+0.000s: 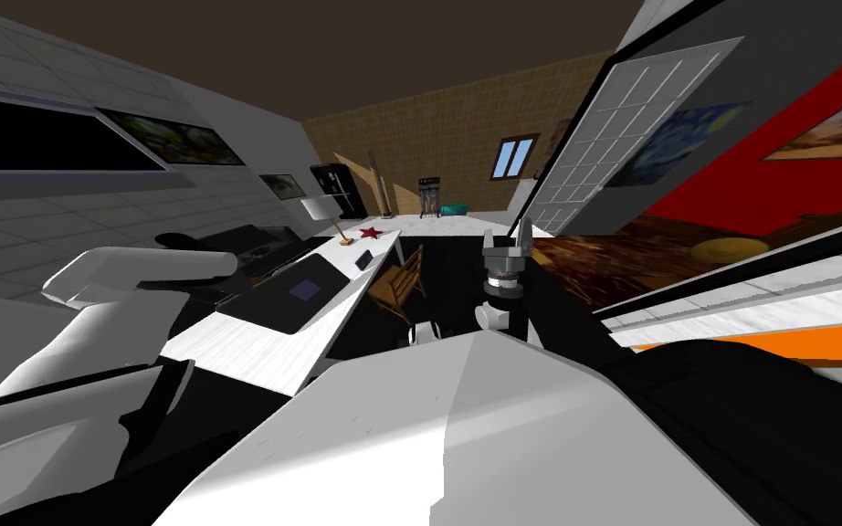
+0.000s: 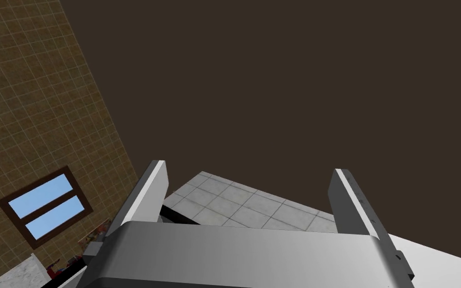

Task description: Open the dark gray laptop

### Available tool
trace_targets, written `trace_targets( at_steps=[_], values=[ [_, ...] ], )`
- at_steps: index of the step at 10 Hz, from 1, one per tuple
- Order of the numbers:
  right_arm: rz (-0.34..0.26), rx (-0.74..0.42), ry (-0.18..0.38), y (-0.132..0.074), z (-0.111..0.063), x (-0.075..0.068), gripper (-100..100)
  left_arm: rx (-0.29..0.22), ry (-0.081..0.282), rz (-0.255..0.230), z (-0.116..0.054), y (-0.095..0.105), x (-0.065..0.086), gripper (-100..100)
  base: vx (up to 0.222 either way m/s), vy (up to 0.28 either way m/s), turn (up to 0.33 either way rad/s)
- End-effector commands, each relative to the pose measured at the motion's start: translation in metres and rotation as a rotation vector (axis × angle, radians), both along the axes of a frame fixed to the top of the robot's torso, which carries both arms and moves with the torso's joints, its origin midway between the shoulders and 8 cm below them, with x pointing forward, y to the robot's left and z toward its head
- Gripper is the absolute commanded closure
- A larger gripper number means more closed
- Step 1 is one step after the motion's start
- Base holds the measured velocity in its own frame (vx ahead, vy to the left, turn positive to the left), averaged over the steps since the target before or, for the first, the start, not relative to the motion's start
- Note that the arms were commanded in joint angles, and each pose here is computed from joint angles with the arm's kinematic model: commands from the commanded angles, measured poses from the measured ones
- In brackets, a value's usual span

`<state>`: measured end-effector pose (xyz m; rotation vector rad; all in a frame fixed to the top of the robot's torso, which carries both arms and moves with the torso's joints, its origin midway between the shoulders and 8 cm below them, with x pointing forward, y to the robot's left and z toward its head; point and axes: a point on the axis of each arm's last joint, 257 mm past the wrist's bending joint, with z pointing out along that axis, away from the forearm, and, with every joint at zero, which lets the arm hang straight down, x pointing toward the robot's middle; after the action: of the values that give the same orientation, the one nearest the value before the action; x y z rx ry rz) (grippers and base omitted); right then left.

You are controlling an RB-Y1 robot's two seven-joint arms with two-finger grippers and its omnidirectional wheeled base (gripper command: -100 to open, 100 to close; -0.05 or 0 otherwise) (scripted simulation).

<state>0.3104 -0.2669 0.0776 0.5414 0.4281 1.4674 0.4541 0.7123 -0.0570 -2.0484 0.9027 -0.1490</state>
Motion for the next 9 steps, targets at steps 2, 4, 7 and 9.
trace_targets(
  at_steps=[2, 4, 7, 9],
  values=[
    [0.0, 0.0, 0.0, 0.0, 0.0, 0.0, 0, 0.006, 0.003, 0.022, -0.004, 0.006, -0.015, -100, -0.059, 0.078, -0.334],
    [0.0, 0.0, 0.0, 0.0, 0.0, 0.0, 0, -0.002, -0.038, 0.066, 0.006, 0.012, -0.02, -100, -0.029, 0.042, 0.005],
    [0.0, 0.0, 0.0, 0.0, 0.0, 0.0, 0, 0.013, -0.021, 0.087, 0.008, 0.02, -0.04, -100, -0.063, 0.064, -0.226],
    [0.0, 0.0, 0.0, 0.0, 0.0, 0.0, 0, -0.004, -0.051, 0.113, 0.008, 0.02, -0.04, -100, 0.0, 0.007, 0.023]
  ],
)
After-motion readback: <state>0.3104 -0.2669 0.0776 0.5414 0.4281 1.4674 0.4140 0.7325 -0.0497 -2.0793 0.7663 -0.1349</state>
